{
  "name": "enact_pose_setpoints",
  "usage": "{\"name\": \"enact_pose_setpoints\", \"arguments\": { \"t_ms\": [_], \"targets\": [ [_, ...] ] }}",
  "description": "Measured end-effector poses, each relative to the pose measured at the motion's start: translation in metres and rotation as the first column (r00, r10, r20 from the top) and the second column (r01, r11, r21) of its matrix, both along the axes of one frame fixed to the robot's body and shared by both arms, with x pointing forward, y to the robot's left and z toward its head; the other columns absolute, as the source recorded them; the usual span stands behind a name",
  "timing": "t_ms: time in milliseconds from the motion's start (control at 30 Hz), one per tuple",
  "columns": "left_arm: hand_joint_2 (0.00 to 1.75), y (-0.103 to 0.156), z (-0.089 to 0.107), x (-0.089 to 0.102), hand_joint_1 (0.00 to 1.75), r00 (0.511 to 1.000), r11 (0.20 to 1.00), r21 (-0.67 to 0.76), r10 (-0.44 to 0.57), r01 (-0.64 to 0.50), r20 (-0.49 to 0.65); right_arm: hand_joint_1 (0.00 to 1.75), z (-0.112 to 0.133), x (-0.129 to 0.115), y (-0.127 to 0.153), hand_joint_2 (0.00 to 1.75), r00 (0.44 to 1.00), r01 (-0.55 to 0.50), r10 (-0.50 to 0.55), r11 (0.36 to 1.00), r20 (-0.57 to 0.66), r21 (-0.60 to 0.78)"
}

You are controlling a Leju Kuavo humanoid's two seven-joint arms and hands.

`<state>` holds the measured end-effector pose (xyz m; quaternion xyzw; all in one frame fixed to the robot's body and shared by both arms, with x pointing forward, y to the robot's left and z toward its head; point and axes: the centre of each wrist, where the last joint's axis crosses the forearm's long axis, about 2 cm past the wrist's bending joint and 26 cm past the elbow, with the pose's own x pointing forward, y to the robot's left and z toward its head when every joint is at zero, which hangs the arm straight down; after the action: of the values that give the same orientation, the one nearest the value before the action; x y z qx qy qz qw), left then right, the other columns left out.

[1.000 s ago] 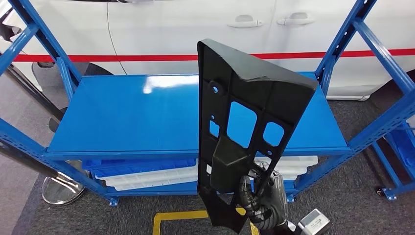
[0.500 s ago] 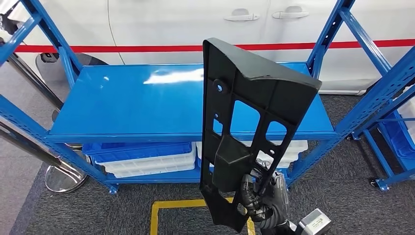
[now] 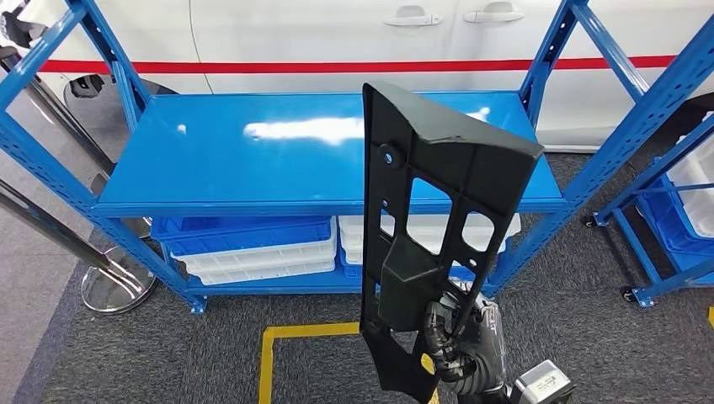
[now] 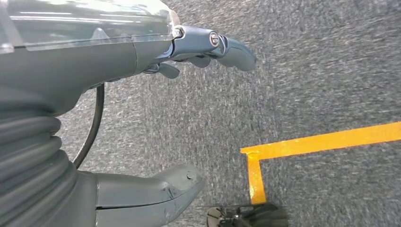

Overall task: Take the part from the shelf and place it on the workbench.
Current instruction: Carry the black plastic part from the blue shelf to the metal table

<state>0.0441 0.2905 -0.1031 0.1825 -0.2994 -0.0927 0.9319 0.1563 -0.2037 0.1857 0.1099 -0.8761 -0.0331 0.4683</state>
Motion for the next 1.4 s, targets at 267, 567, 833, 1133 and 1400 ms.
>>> {"name": "enact_pose_setpoints", "arguments": {
  "t_ms": [267,567,833,1133,1400],
  "targets": [
    [1.75,0.0037,0.0007,-0.0027,0.0,1.0,1.0,0.005,0.008,-0.008,-0.004,1.75,-0.0018,-0.0018,0.0003,1.75,0.999,-0.037,0.037,0.999,-0.013,0.029],
    [1.75,0.0068,0.0014,-0.0034,0.0,1.0,1.0,0.013,-0.002,0.002,0.0,1.75,-0.0018,-0.0012,-0.0008,1.75,0.999,-0.035,0.035,0.998,-0.013,0.054],
    [1.75,0.0039,0.0016,-0.0027,0.0,1.0,1.0,0.006,0.002,-0.002,0.001,1.75,-0.0033,-0.0021,-0.0032,1.75,0.999,-0.023,0.024,0.998,-0.021,0.053],
    [1.75,0.0031,0.0027,0.0,0.0,1.0,1.0,0.007,0.004,-0.004,0.006,1.75,-0.004,-0.0024,-0.0046,1.75,0.999,-0.026,0.028,0.998,-0.028,0.049],
    [1.75,0.003,0.0024,-0.0029,0.0,1.0,1.0,0.007,0.008,-0.008,0.001,1.75,-0.0039,-0.0023,-0.0047,1.75,0.999,-0.021,0.022,0.998,-0.029,0.053]
  ]
}}
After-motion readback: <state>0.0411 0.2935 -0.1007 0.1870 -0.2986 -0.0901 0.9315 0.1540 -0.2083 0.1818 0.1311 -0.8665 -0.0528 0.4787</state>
